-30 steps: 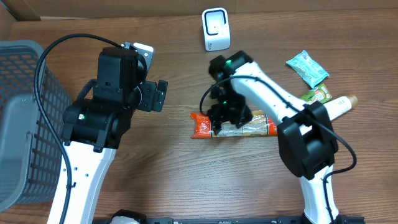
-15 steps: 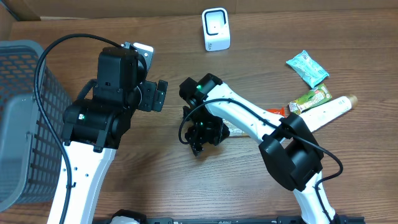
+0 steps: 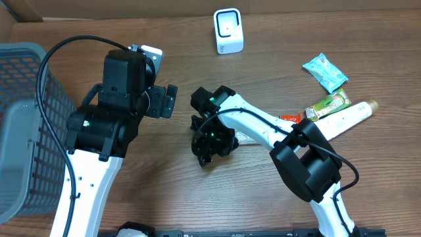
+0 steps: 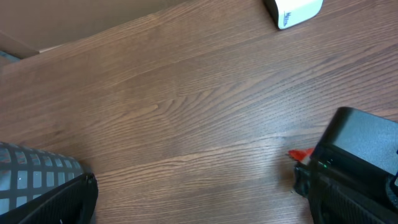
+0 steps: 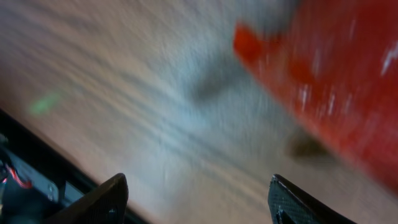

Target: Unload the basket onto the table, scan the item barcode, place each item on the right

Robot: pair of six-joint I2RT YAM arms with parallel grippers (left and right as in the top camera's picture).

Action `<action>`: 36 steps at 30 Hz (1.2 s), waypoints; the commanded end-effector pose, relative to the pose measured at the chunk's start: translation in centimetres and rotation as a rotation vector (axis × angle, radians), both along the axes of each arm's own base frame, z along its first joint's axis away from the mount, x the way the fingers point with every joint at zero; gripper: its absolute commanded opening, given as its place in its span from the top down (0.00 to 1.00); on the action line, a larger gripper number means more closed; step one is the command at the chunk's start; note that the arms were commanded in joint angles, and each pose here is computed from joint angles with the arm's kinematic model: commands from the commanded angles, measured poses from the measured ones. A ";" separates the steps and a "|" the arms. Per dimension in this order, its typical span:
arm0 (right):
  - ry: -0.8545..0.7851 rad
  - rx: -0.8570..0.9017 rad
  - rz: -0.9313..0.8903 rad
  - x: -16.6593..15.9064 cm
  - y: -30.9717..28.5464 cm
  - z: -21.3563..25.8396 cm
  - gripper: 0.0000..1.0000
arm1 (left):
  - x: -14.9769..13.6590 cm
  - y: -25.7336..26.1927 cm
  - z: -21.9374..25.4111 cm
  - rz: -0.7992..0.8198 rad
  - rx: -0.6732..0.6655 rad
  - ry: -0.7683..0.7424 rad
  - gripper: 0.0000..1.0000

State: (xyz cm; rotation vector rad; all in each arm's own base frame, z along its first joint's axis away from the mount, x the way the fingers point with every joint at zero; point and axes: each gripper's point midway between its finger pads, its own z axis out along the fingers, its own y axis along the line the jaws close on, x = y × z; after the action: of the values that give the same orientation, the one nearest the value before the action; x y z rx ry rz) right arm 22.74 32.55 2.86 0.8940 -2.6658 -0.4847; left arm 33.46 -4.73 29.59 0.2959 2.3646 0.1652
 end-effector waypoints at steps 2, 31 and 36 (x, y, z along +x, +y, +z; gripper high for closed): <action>-0.102 -0.006 -0.092 2.8 -0.3 0.9 0.26 | 0.1 0.1 0.3 -0.005 0.017 -0.007 0.00; -0.244 0.157 -0.539 18.3 -16.3 10.8 0.12 | 0.1 0.1 0.3 -0.005 0.017 -0.007 0.00; -0.193 0.022 -0.502 16.2 -19.9 7.3 0.09 | 0.1 0.1 0.3 -0.005 0.017 -0.007 0.00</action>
State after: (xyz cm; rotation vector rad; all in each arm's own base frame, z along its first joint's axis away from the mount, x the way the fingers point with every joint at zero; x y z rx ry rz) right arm 40.15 14.30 12.06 0.1713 -3.0793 -0.7043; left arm 33.45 -4.73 29.58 0.2963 2.3649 0.1655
